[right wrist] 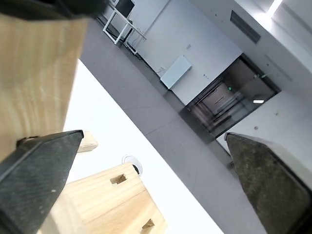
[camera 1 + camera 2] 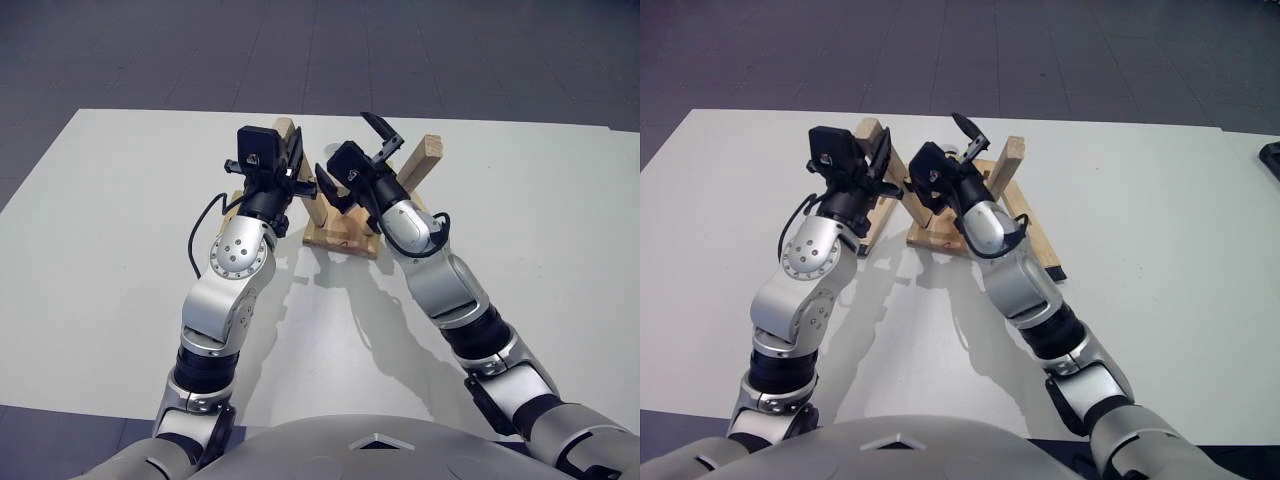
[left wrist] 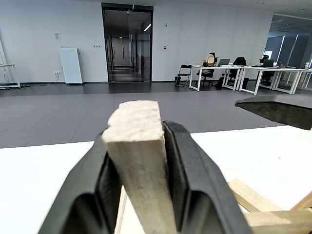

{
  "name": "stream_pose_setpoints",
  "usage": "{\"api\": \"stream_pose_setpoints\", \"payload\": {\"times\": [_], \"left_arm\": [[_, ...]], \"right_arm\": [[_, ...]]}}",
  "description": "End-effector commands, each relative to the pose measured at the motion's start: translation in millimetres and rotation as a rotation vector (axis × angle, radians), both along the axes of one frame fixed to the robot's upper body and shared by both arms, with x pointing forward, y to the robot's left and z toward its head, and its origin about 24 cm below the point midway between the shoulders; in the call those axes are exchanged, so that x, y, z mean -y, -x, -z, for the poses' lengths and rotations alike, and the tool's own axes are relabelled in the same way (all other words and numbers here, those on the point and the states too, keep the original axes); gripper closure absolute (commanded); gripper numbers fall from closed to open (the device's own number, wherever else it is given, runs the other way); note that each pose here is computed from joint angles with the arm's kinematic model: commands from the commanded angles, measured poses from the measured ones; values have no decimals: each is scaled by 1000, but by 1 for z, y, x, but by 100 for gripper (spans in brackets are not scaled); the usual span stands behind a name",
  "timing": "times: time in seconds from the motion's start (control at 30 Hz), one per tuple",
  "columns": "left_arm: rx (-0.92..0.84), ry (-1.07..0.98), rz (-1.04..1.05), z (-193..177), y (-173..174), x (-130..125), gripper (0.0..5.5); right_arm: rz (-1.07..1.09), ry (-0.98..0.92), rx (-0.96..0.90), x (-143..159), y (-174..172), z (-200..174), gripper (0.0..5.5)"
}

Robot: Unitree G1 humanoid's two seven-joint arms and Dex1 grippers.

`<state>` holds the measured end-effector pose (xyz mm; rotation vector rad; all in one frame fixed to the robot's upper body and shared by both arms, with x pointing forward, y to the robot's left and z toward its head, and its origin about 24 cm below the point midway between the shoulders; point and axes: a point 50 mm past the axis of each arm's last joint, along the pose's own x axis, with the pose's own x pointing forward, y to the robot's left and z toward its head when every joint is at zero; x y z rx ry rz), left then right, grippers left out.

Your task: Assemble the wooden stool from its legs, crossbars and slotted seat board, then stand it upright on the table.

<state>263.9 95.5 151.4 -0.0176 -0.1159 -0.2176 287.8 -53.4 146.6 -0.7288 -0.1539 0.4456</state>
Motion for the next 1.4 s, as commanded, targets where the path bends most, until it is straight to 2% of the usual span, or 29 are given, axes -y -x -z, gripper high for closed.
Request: {"api": "stream_pose_setpoints", "payload": {"times": [0.03, 0.17, 0.33, 0.4, 0.43, 0.6, 0.77, 0.9, 1.0, 1.1, 1.17, 1.23, 1.33, 1.4], "left_arm": [[-443, -291, -36, 97, 13, -21, 436], [-521, -356, 43, 114, 18, -22, 435], [-637, -372, 28, 138, 19, -38, 434], [-649, -282, 38, 141, 19, -38, 434], [-630, -241, 41, 139, 18, -37, 397], [-420, -20, 69, 108, 2, -32, 308], [-171, 105, 69, 64, -9, -27, 224], [45, 146, 141, 15, 3, -27, 162], [173, 166, 208, -22, 21, -42, 112], [292, 213, 259, -58, 23, -63, 63], [404, 280, 266, -93, 11, -75, 24], [484, 317, 214, -127, -14, -82, 14], [604, 314, 171, -182, -42, -78, 14], [636, 320, 209, -201, -48, -69, 14]], "right_arm": [[50, -38, 37, 6, -6, -7, 10], [106, -374, 311, 24, -8, -78, 10], [61, -664, 525, 40, 3, -152, 10], [42, -685, 553, 42, 1, -163, 10], [43, -680, 548, 42, -2, -162, 10], [66, -674, 527, 46, -12, -158, 10], [59, -649, 499, 48, -17, -151, 10], [76, -638, 488, 52, -20, -145, 10], [88, -634, 485, 55, -20, -142, 10], [101, -653, 488, 56, -20, -142, 10], [105, -668, 482, 54, -20, -141, 10], [108, -675, 477, 54, -21, -139, 10], [121, -686, 467, 56, -21, -136, 10], [129, -698, 461, 58, -21, -135, 10]]}}
